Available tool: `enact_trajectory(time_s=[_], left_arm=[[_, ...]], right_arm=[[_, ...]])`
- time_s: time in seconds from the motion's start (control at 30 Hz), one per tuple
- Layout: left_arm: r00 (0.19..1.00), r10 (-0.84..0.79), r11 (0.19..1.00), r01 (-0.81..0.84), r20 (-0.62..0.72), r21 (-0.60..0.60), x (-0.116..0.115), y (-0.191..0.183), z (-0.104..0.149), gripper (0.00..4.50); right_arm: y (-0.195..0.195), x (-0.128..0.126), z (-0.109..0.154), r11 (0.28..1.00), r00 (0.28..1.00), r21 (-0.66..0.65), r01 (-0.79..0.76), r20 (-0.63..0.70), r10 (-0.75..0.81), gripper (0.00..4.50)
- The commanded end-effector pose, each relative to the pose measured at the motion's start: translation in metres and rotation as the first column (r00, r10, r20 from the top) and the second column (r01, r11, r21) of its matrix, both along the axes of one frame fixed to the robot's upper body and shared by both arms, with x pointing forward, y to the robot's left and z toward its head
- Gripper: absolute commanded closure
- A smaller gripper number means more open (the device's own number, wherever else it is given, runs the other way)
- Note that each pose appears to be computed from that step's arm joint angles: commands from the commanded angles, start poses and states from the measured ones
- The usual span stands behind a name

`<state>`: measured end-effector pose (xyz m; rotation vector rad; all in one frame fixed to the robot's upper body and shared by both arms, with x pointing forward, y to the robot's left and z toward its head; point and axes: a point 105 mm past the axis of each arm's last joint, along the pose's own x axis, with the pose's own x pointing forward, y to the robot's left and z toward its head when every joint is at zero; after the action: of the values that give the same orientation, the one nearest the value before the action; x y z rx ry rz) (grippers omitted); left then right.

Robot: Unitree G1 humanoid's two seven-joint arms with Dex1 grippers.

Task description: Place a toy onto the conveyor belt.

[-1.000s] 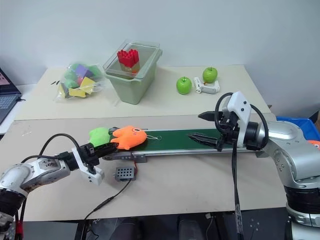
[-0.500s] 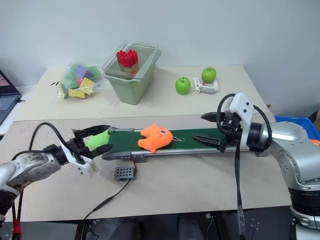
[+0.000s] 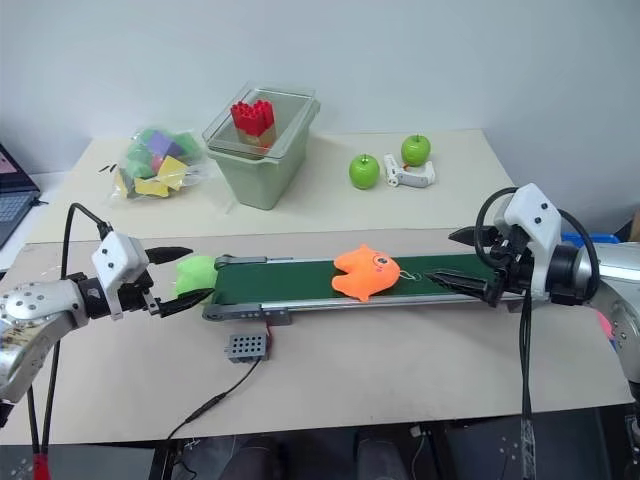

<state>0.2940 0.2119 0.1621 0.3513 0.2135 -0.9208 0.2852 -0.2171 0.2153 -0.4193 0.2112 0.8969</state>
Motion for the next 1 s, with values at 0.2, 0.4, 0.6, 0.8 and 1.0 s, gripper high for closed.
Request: enact_trajectory(time_s=[0.2,0.4,0.6,0.8,1.0], left_arm=[[0.993,-0.066,0.996,0.072,0.099,-0.055,0.020,-0.019,0.067,0.02],[0.991,-0.024,0.994,0.038,0.135,-0.103,0.028,-0.026,0.083,0.02],[0.992,0.006,0.988,0.014,0.126,-0.156,0.029,-0.035,0.080,0.02],[0.990,0.023,0.979,0.007,0.143,-0.205,0.035,-0.043,0.088,0.02],[0.989,0.032,0.975,0.001,0.143,-0.220,0.038,-0.045,0.090,0.02]], right_arm=[[0.014,-0.003,0.022,0.997,0.995,0.053,-0.054,0.089,0.049,0.00],[0.016,0.000,0.021,0.996,0.995,0.075,-0.044,0.097,0.036,0.00],[0.017,0.001,0.022,0.995,0.994,0.090,-0.032,0.108,0.022,0.00],[0.018,0.001,0.020,0.995,0.994,0.100,-0.018,0.108,0.007,0.00],[0.018,0.001,0.016,0.995,0.995,0.099,-0.006,0.102,-0.004,0.00]])
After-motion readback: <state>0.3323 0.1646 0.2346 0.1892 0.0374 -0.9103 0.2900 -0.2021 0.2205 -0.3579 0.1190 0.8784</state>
